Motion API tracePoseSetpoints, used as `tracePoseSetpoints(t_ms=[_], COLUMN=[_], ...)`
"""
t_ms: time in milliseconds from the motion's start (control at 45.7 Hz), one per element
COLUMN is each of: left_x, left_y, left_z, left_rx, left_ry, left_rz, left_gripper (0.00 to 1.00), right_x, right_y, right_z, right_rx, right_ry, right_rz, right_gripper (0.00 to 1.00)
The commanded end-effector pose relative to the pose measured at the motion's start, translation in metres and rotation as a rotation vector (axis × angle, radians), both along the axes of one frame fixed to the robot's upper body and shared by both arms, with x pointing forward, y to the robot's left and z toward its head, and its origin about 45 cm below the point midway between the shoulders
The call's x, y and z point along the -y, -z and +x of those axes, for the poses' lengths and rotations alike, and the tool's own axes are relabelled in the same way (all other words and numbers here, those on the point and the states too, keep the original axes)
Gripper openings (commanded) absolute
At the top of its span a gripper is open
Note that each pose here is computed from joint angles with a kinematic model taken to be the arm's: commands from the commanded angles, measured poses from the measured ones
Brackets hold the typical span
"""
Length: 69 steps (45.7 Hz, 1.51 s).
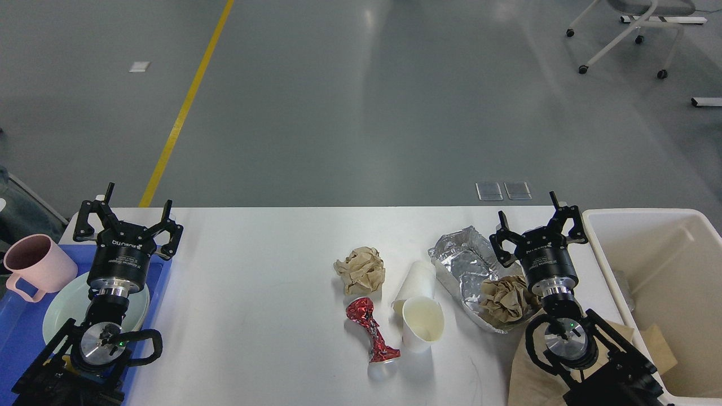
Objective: Tidy desktop
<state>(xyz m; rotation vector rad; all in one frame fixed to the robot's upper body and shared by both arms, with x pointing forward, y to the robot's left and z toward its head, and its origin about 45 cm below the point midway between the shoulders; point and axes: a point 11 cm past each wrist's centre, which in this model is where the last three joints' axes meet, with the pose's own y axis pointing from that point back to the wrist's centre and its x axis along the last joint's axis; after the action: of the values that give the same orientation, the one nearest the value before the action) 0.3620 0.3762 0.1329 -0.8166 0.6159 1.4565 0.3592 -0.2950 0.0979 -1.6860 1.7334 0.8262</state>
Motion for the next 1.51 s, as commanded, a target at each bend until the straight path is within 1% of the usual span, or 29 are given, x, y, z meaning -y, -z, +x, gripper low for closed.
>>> tracePoseSetpoints(t_ms=[0, 285, 394, 854, 1138, 1204, 1247, 1269, 1291, 1379, 1488], left_x=[0.000, 0.000, 0.000, 0.000, 0.000, 0.000, 0.000, 0.000, 0.001, 0.000, 0.000], left_y=[0.000, 0.000, 0.000, 0.000, 0.000, 0.000, 0.000, 0.000, 0.000, 0.000, 0.000], left_z=[0.000, 0.000, -0.001, 0.000, 0.000, 0.000, 0.000, 0.000, 0.000, 0.000, 0.000], left_rx=[0.000, 0.000, -0.001, 0.000, 0.000, 0.000, 0.000, 0.000, 0.001, 0.000, 0.000], left_ry=[-0.001, -0.001, -0.001, 0.000, 0.000, -0.001, 0.000, -0.001, 0.002, 0.000, 0.000], left_rz=[0.000, 0.000, 0.000, 0.000, 0.000, 0.000, 0.000, 0.000, -0.002, 0.000, 0.000], left_gripper=[0.96, 0.96, 0.96, 0.97, 0.97, 0.96, 0.96, 0.96, 0.96, 0.97, 0.97], right_x=[0.000, -0.003, 0.001, 0.003, -0.001, 0.008, 0.021, 0.036, 0.041, 0.039, 0.045], right_y=[0.001, 0.001, 0.006, 0.006, -0.007, -0.010, -0.018, -0.027, -0.029, -0.049, -0.069], right_z=[0.000, -0.001, -0.006, -0.006, 0.003, 0.003, 0.002, 0.002, 0.001, 0.010, 0.020], right_rx=[-0.005, 0.002, -0.014, -0.016, 0.022, 0.034, 0.061, 0.086, 0.091, 0.132, 0.102], right_ry=[-0.004, -0.005, 0.002, 0.003, -0.010, -0.014, -0.035, -0.080, -0.112, -0.313, -0.544], right_rz=[-0.013, -0.003, -0.009, -0.013, -0.008, -0.026, -0.058, -0.110, -0.138, -0.253, -0.483], right_gripper=[1.00, 1.00, 1.00, 1.00, 1.00, 1.00, 1.00, 1.00, 1.00, 1.00, 1.00])
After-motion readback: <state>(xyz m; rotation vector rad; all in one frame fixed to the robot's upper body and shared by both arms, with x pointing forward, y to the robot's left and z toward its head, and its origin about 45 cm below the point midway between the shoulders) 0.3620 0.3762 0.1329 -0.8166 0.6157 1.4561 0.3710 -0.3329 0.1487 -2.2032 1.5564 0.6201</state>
